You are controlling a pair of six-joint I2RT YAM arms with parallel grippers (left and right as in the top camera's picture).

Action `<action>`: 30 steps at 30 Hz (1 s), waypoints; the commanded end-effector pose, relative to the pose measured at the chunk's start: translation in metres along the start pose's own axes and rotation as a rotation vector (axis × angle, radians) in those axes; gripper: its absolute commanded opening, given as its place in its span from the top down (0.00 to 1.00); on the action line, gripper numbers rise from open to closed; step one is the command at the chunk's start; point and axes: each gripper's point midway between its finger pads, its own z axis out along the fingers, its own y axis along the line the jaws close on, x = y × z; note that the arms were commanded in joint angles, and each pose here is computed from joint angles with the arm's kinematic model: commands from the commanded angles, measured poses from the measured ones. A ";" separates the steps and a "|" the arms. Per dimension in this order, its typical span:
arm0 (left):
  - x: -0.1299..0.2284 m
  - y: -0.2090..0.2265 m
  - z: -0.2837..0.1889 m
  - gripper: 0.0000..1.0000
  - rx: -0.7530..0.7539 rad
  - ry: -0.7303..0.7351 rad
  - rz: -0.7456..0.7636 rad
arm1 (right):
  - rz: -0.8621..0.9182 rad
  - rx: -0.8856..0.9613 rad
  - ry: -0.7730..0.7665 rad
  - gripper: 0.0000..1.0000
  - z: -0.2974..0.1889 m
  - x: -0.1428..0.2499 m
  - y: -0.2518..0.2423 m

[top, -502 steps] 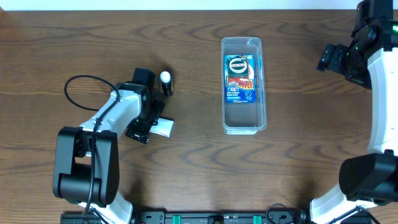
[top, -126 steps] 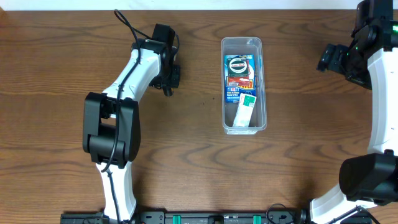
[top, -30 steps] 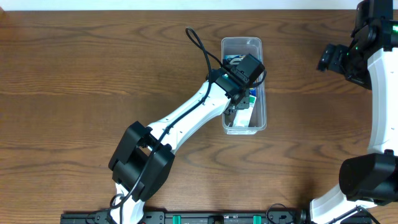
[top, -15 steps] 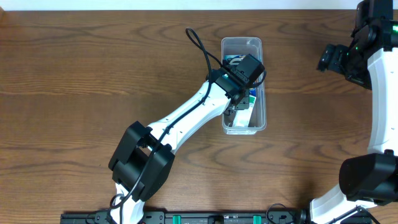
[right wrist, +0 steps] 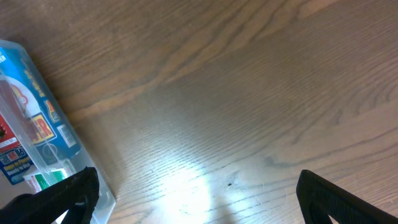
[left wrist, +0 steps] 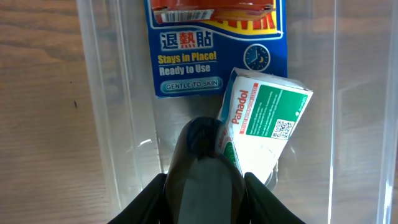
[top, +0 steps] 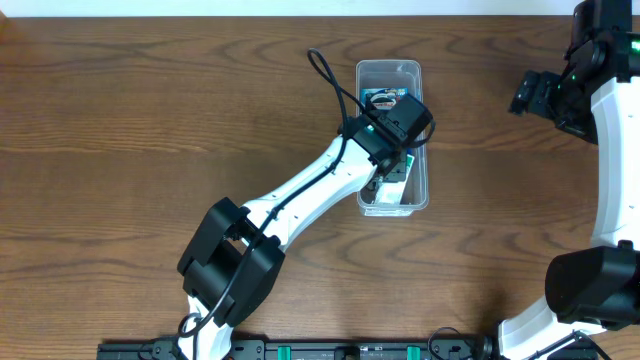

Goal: Pack container
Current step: 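Carry the bottle over the container and lower it inside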

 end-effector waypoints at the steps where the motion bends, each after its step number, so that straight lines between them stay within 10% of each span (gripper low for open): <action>1: -0.004 0.009 0.004 0.66 -0.048 -0.027 -0.016 | 0.021 0.009 -0.002 0.01 0.000 -0.001 -0.004; 30: 0.003 0.012 0.026 0.51 -0.086 0.014 0.002 | 0.021 0.009 -0.002 0.01 0.000 -0.001 -0.004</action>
